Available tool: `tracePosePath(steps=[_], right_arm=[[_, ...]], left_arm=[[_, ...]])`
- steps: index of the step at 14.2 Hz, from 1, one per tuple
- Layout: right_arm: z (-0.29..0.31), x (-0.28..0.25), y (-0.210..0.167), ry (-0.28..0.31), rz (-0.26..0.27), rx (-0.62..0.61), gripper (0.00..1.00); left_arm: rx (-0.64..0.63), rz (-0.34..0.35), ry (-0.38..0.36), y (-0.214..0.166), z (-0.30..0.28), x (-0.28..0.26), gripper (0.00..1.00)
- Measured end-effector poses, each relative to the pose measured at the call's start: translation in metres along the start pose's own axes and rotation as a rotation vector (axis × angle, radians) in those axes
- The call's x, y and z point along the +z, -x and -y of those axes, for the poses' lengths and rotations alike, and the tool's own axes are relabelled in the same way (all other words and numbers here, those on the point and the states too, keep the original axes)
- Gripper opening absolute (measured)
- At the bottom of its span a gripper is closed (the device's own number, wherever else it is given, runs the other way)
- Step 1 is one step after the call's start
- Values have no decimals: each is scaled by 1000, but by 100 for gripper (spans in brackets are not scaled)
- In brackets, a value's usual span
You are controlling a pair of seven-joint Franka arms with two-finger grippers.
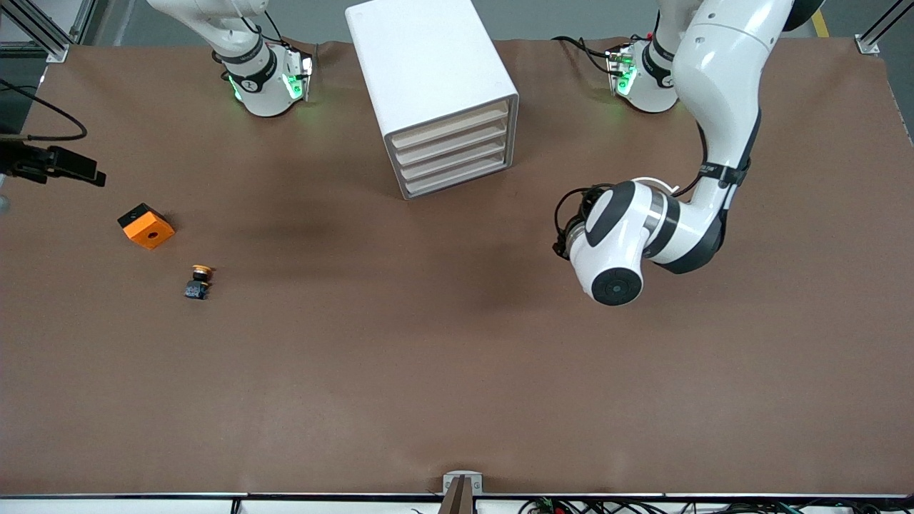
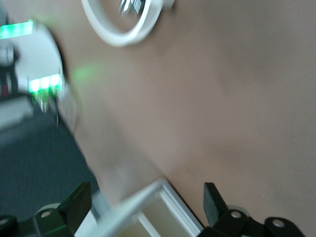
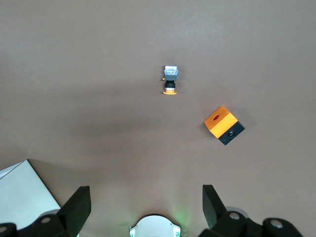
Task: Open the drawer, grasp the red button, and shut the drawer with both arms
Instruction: 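Reach the left gripper toward the white cabinet's drawer handle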
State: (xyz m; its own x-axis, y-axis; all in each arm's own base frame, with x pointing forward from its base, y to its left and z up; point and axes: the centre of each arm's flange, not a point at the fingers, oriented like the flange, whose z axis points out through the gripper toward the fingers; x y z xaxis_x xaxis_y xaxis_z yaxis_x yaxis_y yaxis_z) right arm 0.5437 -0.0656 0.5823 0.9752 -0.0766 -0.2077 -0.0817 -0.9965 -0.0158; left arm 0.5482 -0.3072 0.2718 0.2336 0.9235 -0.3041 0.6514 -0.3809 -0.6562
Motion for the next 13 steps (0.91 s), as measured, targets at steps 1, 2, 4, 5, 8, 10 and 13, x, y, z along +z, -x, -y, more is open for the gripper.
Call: tracePosePath(steps=[1,2,4,5,8,10,13], right_arm=[[-2,8,-6,1,14,4,100],[-4,14,-12,2,26,7,100],[-4,19,-19,4,23,7,100],[-4,19,-21,5,13,7,100],[-4,24,-24,3,5,18,100],[-5,41,-31,3,-8,29,100],[-7,78,-41,3,-13,55,100]], left_arm=[[-66,64,-20,6,-5,6,100],[-118,116,-40,9,-9,11,100],[-221,187,-89,13,-18,24,100],[-275,218,-120,14,-24,32,100],[-387,287,-213,21,-40,60,100],[-434,293,-278,31,-46,79,100],[-486,256,-372,55,-46,106,100]])
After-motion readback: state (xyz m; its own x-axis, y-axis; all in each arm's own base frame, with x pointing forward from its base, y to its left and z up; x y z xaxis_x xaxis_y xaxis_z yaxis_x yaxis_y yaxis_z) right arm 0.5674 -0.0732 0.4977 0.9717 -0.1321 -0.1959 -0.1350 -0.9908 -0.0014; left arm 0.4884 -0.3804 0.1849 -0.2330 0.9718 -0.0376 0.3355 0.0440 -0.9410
